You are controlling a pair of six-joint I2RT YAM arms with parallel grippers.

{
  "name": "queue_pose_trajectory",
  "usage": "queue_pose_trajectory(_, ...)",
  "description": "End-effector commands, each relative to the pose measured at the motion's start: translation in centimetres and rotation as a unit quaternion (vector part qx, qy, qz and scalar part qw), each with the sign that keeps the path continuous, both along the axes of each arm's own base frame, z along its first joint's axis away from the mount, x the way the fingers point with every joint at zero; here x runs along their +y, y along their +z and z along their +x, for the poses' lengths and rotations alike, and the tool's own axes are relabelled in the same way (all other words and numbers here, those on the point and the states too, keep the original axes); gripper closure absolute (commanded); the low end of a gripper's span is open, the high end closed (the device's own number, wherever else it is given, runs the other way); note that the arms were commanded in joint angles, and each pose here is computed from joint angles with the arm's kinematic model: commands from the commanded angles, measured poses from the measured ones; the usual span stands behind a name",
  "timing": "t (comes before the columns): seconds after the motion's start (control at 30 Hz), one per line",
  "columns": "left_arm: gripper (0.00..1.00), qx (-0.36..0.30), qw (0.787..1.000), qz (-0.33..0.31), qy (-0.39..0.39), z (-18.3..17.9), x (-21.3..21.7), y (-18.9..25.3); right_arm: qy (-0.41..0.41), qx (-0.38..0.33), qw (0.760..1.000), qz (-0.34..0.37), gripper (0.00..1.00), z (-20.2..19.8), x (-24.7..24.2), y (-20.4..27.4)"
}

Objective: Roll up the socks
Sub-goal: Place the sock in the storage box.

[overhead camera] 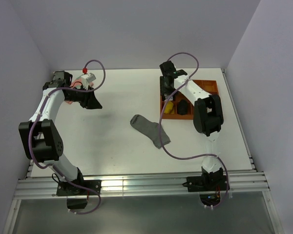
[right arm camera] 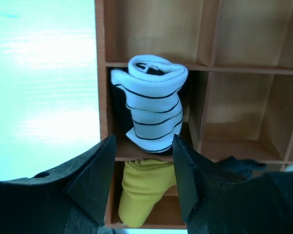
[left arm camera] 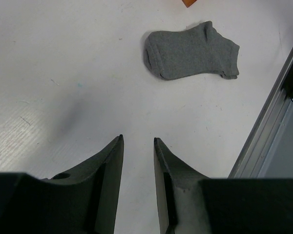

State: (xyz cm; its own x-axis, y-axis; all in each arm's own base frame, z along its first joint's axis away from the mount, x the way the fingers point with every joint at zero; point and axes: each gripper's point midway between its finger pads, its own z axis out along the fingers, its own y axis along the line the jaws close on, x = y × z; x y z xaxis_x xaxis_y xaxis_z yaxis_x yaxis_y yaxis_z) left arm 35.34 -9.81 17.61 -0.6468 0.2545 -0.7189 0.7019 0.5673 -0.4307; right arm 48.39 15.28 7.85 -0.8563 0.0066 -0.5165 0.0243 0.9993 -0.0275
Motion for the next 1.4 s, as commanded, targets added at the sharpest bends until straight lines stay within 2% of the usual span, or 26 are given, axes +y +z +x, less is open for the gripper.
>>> queue_pose_trajectory(0.0, 0.63, -0.018, 1.0, 0.001, 0.005, 0.1, -0.1, 0.9, -0.003, -0.052, 0.998, 0.026, 0.42, 1.0, 0.2, 4.3)
queue_pose_trajectory(0.17, 0.63, -0.014, 1.0, 0.0, 0.001, -0.1, -0.2, 0.5, -0.014, -0.055, 0.998, 0.022, 0.42, 0.9, -0.2, 5.0)
queue_pose_trajectory(0.4, 0.64, -0.012, 1.0, -0.005, 0.0, -0.4, -0.4, 0.1, -0.025, -0.07, 0.997, 0.024, 0.47, -1.4, -1.1, 6.3)
queue_pose_trajectory(0.5, 0.64, -0.011, 1.0, -0.008, -0.002, -0.4, -0.6, 0.2, -0.013, -0.084, 0.996, 0.027, 0.46, -1.0, -0.8, 6.6)
queue_pose_trajectory(0.77, 0.64, -0.013, 1.0, -0.004, -0.001, -0.4, -0.5, 0.1, 0.0, -0.053, 0.999, 0.002, 0.47, 2.1, 0.2, 3.0)
queue_pose_trajectory(1.1, 0.63, -0.015, 1.0, -0.003, 0.0, -0.3, -0.5, 0.3, -0.021, -0.036, 0.998, -0.044, 0.48, 3.3, -1.1, 0.1)
queue_pose_trajectory(1.37, 0.64, -0.013, 1.0, -0.004, 0.001, -0.3, -0.6, 0.4, -0.009, 0.006, 0.998, -0.061, 0.65, 2.6, -1.2, -3.2)
